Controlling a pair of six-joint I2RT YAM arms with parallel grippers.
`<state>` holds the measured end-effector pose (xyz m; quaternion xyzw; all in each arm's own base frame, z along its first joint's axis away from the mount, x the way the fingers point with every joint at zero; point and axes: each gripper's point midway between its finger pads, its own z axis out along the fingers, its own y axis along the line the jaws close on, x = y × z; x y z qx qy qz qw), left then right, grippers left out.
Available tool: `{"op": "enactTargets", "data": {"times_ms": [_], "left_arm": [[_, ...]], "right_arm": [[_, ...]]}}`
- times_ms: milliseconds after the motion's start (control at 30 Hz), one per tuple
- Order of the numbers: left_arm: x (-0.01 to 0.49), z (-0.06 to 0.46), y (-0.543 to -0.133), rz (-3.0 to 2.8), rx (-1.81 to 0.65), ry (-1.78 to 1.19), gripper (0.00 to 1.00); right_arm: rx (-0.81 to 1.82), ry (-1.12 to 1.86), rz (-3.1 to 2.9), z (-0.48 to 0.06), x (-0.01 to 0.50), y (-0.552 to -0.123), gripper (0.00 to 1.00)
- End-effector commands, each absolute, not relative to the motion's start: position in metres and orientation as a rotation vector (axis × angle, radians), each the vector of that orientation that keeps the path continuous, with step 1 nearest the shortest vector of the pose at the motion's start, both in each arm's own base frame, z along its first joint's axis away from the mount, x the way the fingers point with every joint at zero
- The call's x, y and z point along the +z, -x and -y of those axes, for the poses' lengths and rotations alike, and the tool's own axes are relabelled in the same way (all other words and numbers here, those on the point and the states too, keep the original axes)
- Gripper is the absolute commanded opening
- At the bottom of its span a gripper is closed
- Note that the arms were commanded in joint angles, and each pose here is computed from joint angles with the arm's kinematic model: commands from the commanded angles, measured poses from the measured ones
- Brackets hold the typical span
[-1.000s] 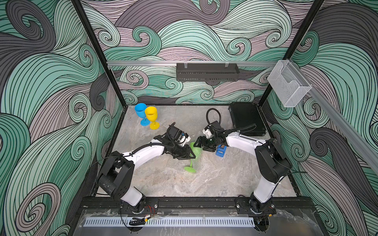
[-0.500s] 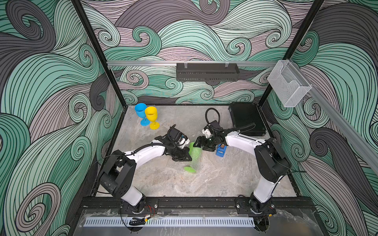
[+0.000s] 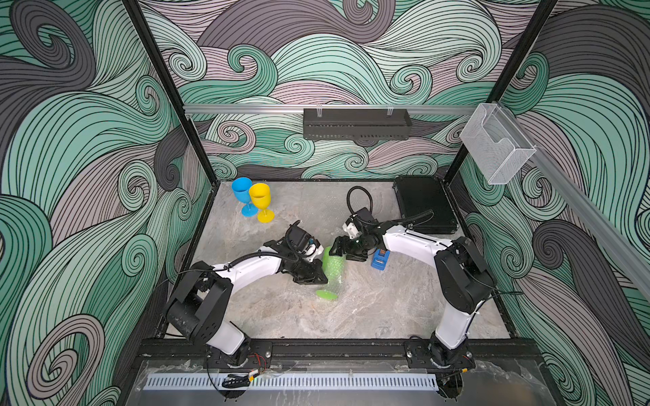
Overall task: Wrap wine glasses in bubble wrap
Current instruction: Wrap the wine glass in bubble wrap.
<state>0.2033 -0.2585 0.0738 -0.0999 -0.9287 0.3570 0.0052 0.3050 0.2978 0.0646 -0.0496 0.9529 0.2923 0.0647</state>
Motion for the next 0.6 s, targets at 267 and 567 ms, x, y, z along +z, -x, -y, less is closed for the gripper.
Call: {"op": "enactTargets", "data": {"times_ms": [267,567], "left_arm": [[0.088,0.255,-0.19,2.892,1.164,0.348,0.19],[0.134,0.221,-0.236,3.127,1.203,0.357,0.51]], "right_arm": [[0.697,0.162,-2.99,-0.282,0.036,-0.292,0.79],[0.674,0.2,-2.989,-0.283,0.037,-0.288,0.8]]}}
